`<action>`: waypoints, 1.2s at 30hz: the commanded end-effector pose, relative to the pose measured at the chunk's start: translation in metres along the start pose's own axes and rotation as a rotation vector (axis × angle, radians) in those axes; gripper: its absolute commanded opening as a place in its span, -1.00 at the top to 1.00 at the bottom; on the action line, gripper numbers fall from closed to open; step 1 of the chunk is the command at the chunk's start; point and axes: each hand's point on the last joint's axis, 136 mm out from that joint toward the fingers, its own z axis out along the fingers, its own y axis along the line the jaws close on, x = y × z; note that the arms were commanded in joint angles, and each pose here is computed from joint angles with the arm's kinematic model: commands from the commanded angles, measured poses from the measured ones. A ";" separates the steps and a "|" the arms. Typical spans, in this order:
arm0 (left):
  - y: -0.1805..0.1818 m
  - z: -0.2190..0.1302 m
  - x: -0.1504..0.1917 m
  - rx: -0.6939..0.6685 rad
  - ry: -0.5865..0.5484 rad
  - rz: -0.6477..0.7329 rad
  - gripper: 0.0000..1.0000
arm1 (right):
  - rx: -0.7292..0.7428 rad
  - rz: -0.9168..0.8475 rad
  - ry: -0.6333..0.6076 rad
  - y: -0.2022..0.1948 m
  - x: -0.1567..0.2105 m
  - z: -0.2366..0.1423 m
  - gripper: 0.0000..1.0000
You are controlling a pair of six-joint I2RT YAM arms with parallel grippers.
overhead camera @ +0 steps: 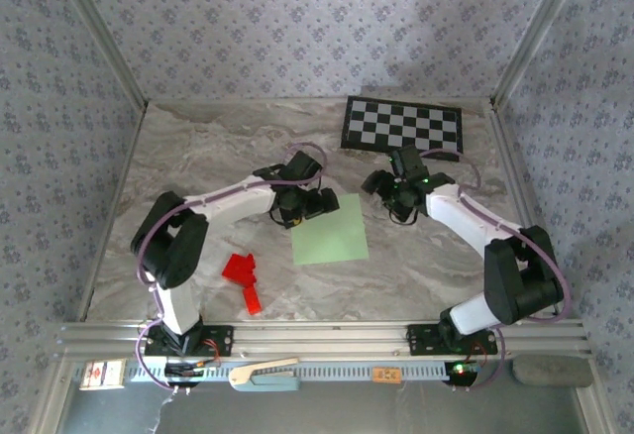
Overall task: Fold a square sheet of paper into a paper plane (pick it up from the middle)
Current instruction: First fold the square sheet of paper in half at the center of the table.
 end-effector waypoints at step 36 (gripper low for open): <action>0.006 0.026 0.005 -0.339 0.132 0.297 -0.98 | 0.153 -0.172 -0.024 -0.046 -0.030 -0.009 -1.00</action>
